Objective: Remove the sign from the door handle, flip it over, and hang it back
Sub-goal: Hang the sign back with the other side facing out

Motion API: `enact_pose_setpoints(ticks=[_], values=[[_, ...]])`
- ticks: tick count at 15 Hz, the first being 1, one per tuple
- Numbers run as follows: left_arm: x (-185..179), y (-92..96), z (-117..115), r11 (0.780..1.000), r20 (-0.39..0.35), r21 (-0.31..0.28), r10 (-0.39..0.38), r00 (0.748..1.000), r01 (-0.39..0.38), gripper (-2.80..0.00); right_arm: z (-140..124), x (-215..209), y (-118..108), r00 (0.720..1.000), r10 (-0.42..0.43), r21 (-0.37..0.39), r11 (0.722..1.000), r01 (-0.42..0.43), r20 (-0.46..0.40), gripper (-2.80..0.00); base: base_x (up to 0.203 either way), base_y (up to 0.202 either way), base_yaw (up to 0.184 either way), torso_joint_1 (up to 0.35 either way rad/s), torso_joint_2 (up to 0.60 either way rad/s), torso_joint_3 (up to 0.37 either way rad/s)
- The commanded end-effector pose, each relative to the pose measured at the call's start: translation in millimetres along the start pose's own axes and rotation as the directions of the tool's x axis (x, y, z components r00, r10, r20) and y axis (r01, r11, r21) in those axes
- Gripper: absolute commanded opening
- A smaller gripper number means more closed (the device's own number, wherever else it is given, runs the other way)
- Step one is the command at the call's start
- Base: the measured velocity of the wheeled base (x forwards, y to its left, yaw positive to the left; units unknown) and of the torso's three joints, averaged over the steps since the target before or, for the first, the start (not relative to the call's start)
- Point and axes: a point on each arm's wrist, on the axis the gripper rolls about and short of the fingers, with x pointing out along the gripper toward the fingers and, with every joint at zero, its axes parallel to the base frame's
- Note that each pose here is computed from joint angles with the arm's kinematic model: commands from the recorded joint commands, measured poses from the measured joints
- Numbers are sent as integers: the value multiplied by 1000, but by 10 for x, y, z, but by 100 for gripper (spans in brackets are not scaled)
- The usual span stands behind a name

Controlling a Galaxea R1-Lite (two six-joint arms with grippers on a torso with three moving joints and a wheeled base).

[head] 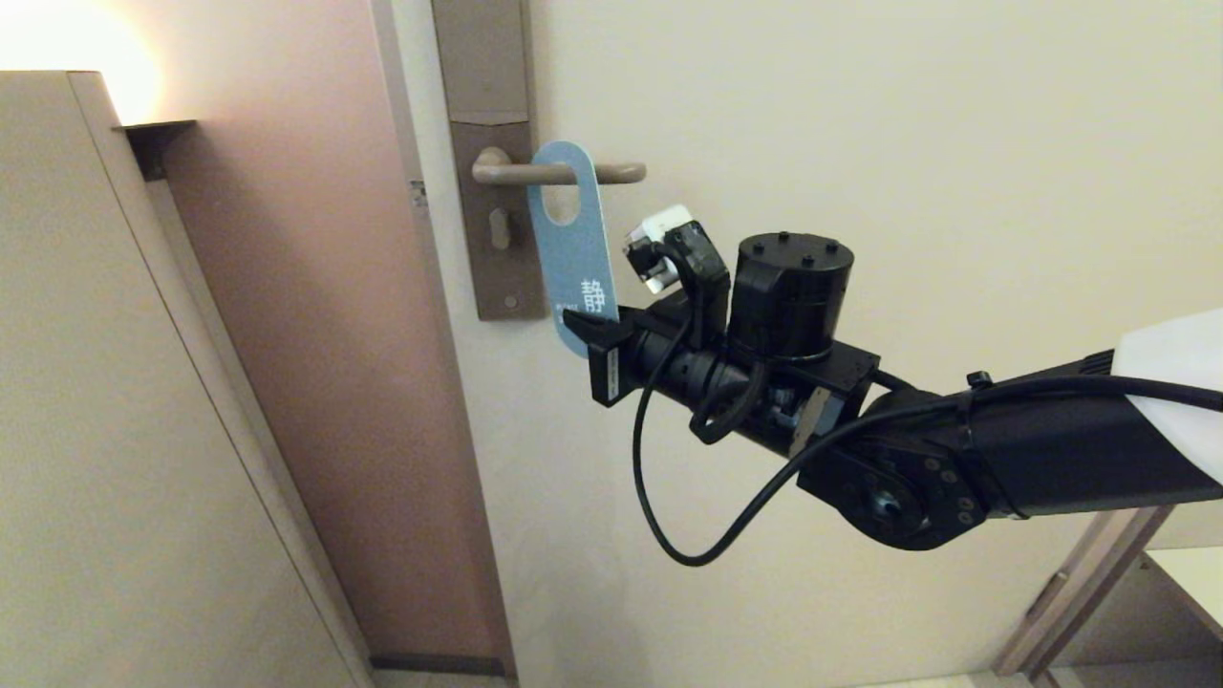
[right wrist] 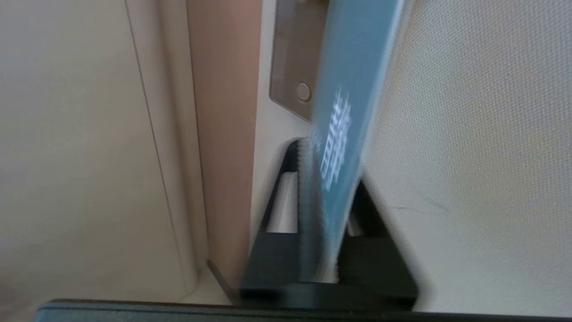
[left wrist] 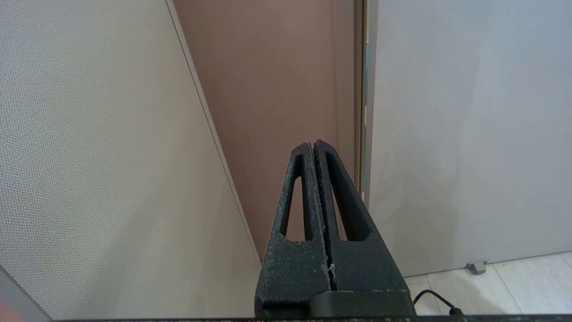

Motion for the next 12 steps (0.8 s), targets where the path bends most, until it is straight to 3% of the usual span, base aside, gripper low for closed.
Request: enact_pose_setpoints(ticks=[1,6,12], values=[[1,0,0,1000,-2,1,1,1000,-1,-280,-13,14,1,1000,1,-1,1000,-1,0,0,0,0,0,0,0,0],[1,0,0,1000,-1,1,-1,1000,1,-280,14,0,1,1000,0,1,1000,0,6,0,0,0,0,0,0,0],[1,0,0,1000,-1,1,0,1000,0,-280,460,-143,-104,993,-19,15,1000,17,115,0,0,0,0,0,0,0]])
